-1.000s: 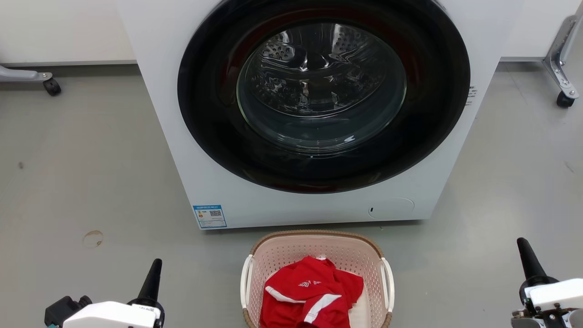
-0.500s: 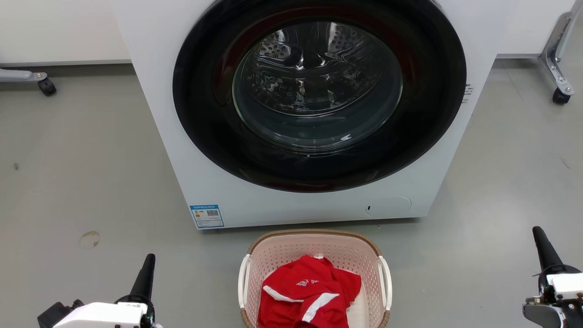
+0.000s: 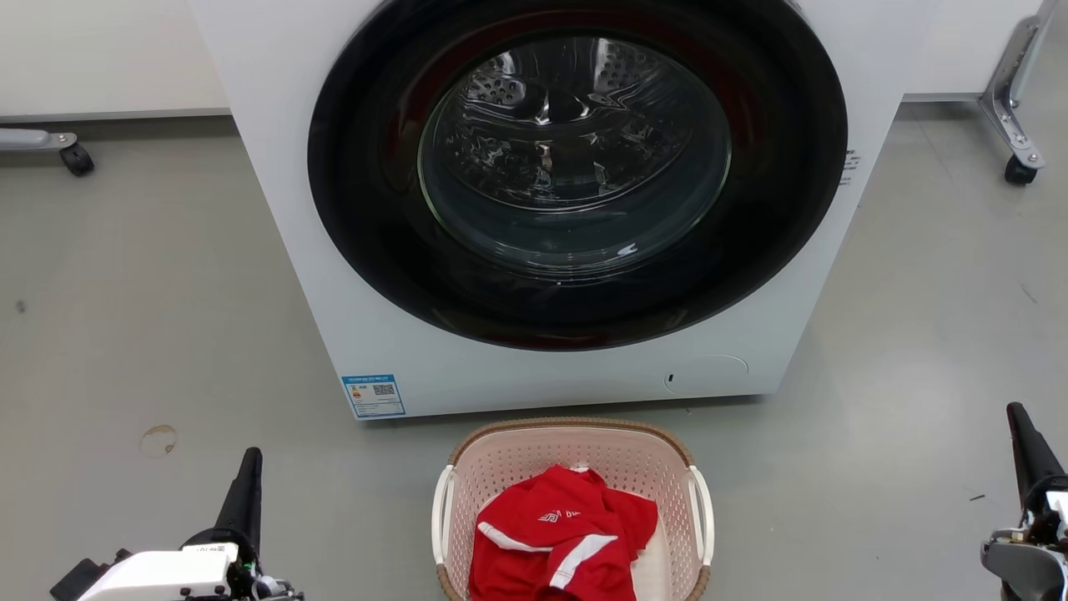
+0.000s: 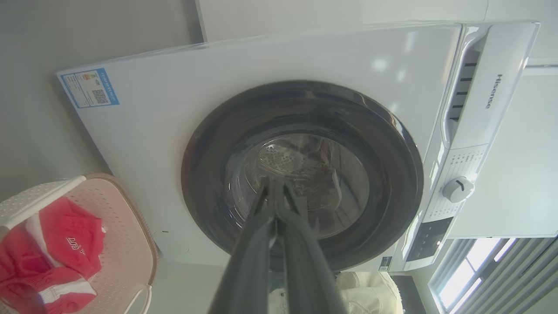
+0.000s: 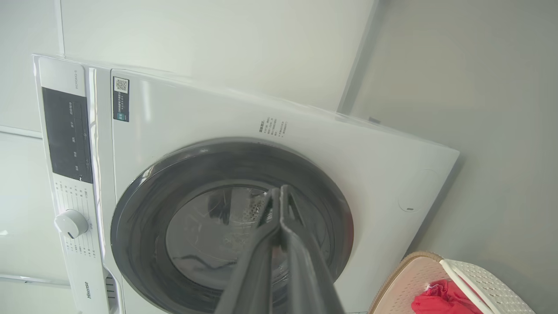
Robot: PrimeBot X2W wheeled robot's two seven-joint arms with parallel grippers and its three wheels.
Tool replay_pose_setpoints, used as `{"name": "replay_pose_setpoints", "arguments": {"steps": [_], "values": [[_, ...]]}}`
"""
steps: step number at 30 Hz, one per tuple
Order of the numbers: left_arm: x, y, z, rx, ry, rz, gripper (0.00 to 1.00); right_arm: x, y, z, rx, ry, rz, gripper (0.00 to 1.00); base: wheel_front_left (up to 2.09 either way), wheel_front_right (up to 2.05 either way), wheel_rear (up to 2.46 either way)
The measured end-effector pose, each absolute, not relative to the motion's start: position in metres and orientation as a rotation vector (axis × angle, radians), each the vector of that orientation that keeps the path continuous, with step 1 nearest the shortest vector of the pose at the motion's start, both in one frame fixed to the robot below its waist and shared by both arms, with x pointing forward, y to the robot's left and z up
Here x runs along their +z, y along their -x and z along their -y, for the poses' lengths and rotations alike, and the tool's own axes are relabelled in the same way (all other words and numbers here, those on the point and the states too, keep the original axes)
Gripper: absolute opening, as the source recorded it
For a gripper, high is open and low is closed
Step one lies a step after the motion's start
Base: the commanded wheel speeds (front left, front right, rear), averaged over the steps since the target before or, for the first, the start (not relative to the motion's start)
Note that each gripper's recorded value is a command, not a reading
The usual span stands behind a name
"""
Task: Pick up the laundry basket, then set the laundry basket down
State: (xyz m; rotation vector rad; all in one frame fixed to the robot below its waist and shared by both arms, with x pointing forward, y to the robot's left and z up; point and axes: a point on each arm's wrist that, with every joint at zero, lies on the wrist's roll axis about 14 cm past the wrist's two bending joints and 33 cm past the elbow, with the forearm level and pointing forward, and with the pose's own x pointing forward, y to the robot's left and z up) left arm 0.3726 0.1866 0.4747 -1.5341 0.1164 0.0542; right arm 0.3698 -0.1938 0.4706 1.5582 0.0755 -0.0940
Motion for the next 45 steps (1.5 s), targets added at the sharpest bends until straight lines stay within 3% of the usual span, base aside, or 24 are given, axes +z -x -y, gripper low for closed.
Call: {"name": "replay_pose_setpoints", "arguments": {"steps": [45], "values": [[0.4771, -0.3737, -0.1898, 0.058, 1.579, -0.091, 0.0, 0.4785, -0.3744, 0.2009, -0.088, -1.595, -0.049, 0.0, 0.0, 0.0, 0.0]]}}
